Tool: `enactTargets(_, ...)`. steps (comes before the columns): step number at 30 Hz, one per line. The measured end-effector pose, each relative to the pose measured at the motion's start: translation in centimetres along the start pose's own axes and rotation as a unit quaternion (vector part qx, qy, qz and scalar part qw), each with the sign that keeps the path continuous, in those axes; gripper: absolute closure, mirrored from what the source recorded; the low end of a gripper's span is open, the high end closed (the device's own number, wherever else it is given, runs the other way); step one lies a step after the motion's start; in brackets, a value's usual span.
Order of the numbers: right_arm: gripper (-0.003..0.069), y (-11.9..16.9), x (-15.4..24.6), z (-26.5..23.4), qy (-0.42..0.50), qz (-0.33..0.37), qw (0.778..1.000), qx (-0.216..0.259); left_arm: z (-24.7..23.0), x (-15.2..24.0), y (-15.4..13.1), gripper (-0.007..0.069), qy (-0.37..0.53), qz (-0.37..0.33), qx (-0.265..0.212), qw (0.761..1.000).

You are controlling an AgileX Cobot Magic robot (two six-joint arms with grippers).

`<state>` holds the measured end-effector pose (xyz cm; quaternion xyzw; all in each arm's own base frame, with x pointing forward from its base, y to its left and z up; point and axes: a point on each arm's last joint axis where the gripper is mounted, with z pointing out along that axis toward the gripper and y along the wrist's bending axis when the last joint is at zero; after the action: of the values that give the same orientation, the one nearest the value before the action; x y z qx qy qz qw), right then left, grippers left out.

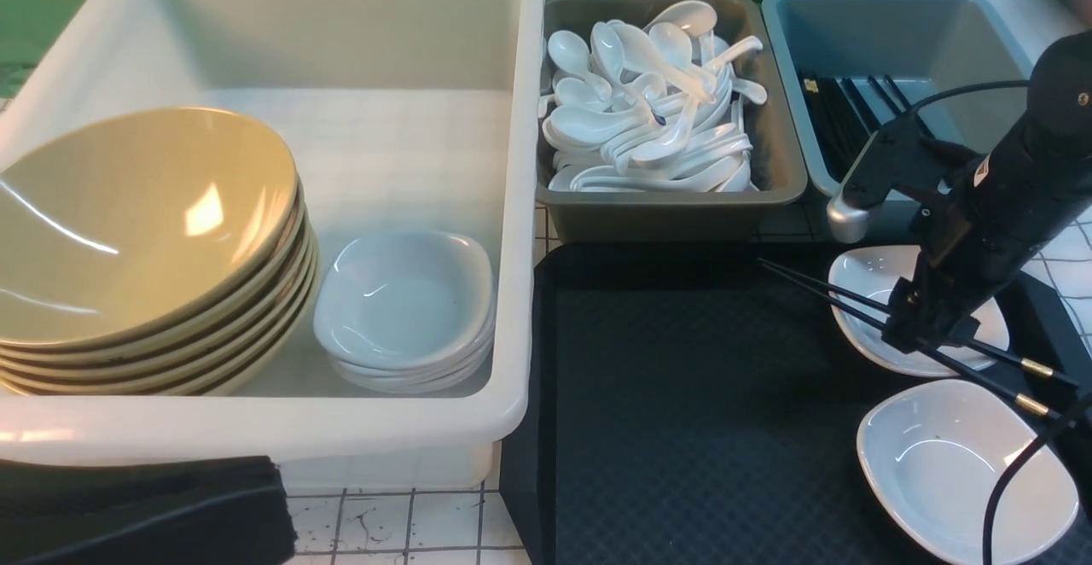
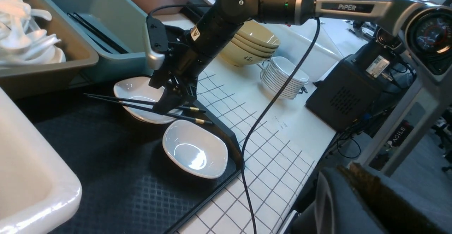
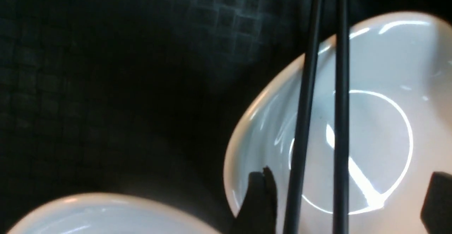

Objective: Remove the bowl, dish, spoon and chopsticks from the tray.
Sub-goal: Use the right arm to grab the chopsticks

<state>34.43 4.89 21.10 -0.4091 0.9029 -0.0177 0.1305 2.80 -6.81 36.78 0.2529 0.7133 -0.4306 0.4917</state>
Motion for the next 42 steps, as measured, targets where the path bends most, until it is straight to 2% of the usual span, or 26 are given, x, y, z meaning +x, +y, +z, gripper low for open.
enactTargets(17,0.0087,-1.5,1.1,2.5,0.029,0.0,1.0,0.001,0.0,0.2,-0.1,0.0626,0.011,0.0,0.004,1.0)
enactTargets(23,0.0118,-1.7,1.1,3.2,0.032,-0.012,0.999,0.002,0.0,0.2,-0.1,0.0626,0.011,-0.001,0.004,1.0)
enactTargets(28,0.0242,-1.6,1.1,3.3,0.035,-0.025,0.999,-0.002,0.0,0.2,-0.1,0.0626,0.01,-0.001,0.004,1.0)
enactTargets(36,0.0552,-1.1,1.6,3.0,0.06,-0.073,0.995,-0.031,0.0,0.1,0.0,0.0626,0.007,0.013,0.003,1.0)
enactTargets(42,0.0557,-0.3,1.6,0.0,0.06,-0.086,0.994,-0.032,0.0,0.1,0.0,0.0626,0.006,0.02,0.003,1.0)
